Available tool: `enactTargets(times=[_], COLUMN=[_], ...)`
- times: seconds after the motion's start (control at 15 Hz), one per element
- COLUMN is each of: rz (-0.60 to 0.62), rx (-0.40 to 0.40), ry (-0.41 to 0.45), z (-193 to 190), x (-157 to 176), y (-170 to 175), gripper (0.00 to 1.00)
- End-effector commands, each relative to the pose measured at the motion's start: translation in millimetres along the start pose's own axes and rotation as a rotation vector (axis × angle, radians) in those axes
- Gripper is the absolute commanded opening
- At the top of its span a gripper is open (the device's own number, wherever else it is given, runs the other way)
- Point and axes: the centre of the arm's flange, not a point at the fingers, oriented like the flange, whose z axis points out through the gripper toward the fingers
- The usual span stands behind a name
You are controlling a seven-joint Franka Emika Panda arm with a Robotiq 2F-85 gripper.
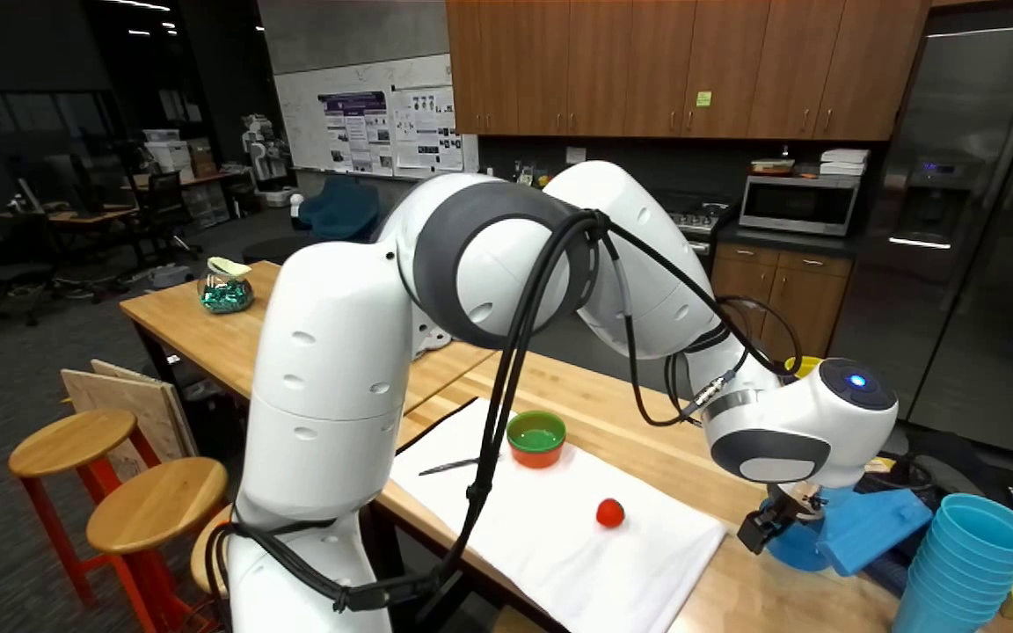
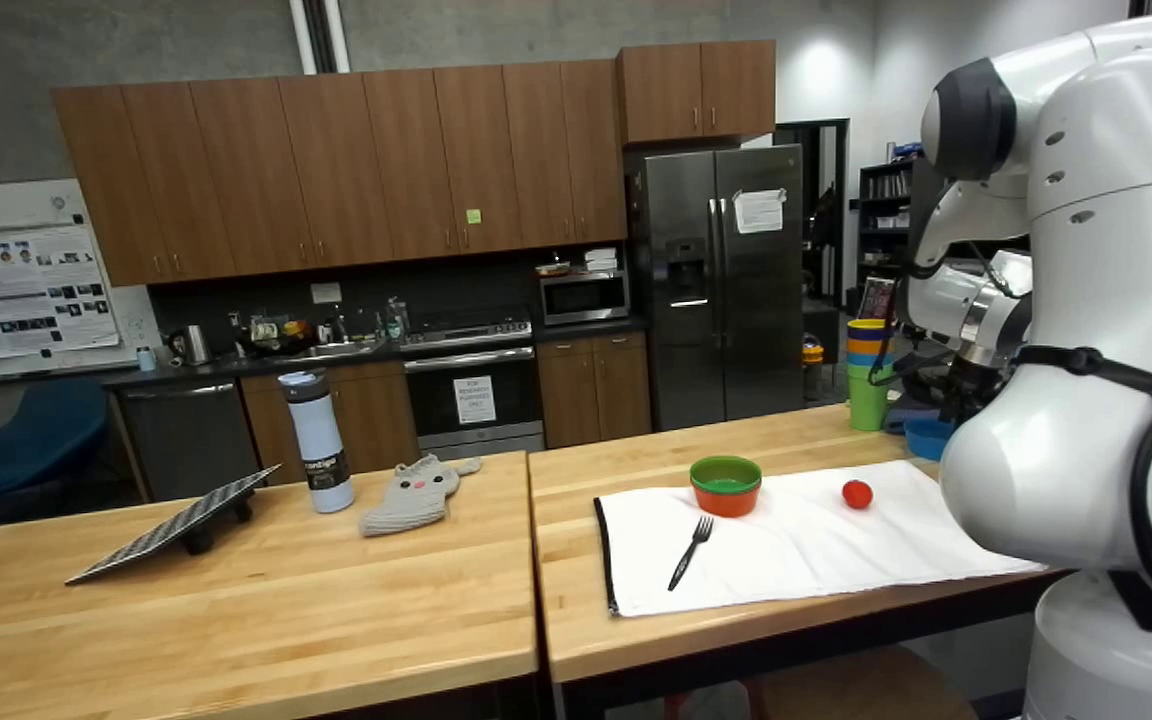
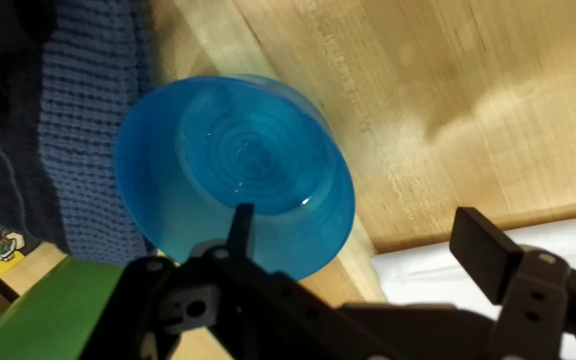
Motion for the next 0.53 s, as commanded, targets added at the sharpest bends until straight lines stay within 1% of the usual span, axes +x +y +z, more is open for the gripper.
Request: enactTargets(times=[0.0, 0.07, 0.13, 0.47], rz=[0.020, 0.016, 0.014, -0.003], rx=[-0.011, -0.010, -0.011, -0.020], ry=[0.023, 0.027, 0.033, 0.043], z=[-1, -2, -2, -6], x=[5, 6, 9, 18], y=[10, 13, 12, 15], gripper=[0.73, 0.71, 0.65, 0.25])
